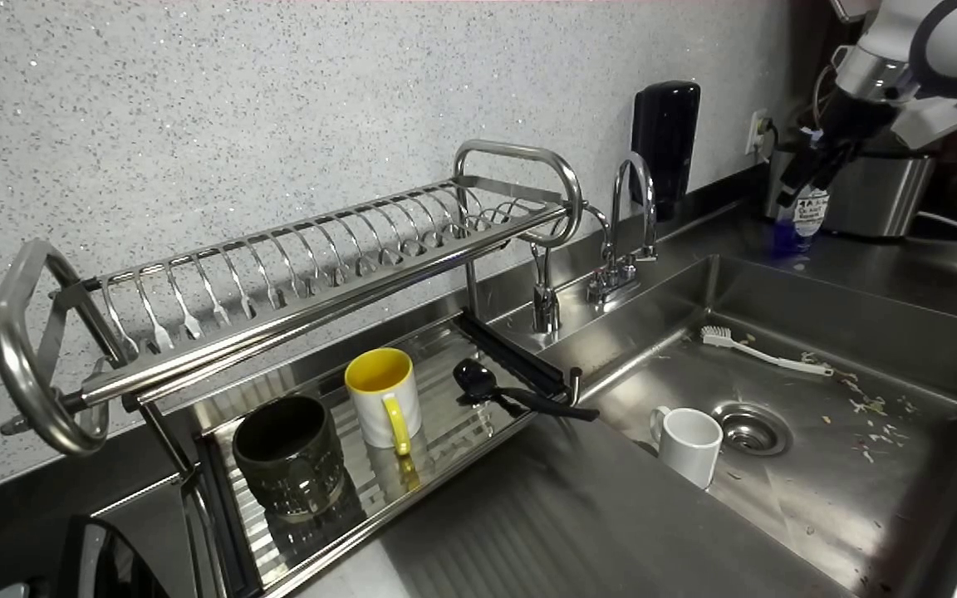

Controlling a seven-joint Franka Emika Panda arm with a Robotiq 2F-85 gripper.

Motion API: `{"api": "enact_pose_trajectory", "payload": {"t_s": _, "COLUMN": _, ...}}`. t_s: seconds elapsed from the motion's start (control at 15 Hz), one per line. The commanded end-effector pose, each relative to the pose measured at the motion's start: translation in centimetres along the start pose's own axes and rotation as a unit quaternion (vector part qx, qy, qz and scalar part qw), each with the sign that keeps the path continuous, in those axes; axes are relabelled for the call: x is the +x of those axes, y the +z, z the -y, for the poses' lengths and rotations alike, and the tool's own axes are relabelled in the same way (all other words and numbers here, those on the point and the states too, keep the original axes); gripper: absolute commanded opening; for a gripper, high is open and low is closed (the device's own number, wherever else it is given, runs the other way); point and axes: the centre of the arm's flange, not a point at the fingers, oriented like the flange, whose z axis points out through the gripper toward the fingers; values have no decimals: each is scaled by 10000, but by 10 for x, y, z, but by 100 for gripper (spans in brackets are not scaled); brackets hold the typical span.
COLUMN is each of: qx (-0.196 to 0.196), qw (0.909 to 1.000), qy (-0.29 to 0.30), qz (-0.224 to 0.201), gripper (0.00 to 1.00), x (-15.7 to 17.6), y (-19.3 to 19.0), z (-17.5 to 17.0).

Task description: Open the tap

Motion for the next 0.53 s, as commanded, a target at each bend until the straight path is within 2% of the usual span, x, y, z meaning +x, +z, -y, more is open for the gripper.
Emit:
{"api": "enact_pose_trajectory", "payload": {"t_s": 0.0, "qx": -1, "qw": 10000, "qy": 1, "qz": -4, "gripper": 100, "x": 1, "y": -1, "z": 0}}
{"api": "enact_pose_trajectory", "payload": {"t_s": 0.13, "qx": -3, "qw": 10000, "qy": 1, "qz": -10, "gripper": 100, "x": 2, "y": -2, "z": 0}}
{"api": "enact_pose_trajectory", "payload": {"t_s": 0.47, "qx": 397, "qw": 9989, "qy": 247, "qz": -60, "gripper": 100, "x": 33, "y": 50, "z": 21}}
